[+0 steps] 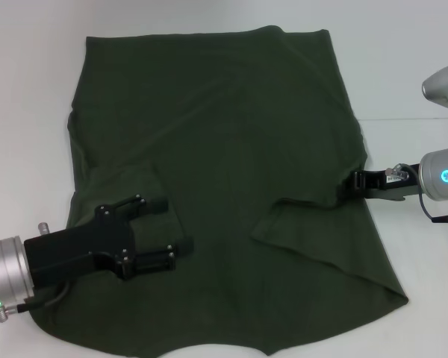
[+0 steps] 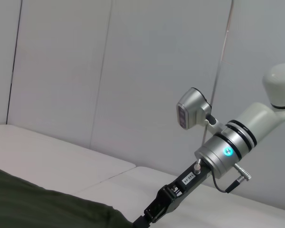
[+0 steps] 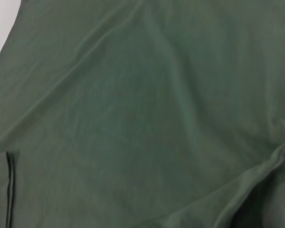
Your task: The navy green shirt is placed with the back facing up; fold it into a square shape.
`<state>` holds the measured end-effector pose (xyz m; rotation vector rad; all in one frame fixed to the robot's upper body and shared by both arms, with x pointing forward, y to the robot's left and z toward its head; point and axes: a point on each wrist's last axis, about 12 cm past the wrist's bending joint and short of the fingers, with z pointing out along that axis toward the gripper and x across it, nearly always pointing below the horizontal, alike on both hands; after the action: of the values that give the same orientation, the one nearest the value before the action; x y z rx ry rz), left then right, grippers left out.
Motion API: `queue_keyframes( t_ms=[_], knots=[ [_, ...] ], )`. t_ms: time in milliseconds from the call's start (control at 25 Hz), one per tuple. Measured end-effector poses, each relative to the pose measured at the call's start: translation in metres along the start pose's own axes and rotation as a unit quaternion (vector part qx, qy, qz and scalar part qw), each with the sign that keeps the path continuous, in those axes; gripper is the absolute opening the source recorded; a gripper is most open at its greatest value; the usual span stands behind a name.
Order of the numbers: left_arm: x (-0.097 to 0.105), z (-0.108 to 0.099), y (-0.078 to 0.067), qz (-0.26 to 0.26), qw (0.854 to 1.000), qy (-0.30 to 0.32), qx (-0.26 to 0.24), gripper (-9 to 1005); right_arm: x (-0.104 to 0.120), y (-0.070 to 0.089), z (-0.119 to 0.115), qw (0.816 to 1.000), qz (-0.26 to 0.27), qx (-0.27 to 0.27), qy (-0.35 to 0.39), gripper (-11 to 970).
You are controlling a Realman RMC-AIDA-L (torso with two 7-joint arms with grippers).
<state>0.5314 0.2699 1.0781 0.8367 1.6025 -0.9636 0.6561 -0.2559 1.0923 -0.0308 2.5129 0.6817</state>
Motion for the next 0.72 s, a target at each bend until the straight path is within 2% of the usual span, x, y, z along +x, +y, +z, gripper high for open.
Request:
queue_keyframes(
  t_ms=[80,280,520,720],
  knots=[
    [0.000,0.000,0.000,0.000,1.000,0.000,0.001,887,0.000,-0.002,-0.001,1.000,-0.001,0.001,-0.002,266],
    [0.001,-0.001,-0.001,-0.001,1.000,-0.001,0.001,888,-0.008,-0.003,-0.010,1.000,-0.005,-0.013,-0.017,41],
    [0.001,-0.001,-0.002,-0.002,1.000,-0.002,0.001,888,-0.033,0.009,-0.029,0.995,-0.029,-0.063,-0.066,34],
    [0.001,-0.002,-0.002,-0.004,1.000,-0.002,0.002,888,-0.051,0.027,-0.026,0.993,-0.048,-0.063,-0.082,35]
  ],
)
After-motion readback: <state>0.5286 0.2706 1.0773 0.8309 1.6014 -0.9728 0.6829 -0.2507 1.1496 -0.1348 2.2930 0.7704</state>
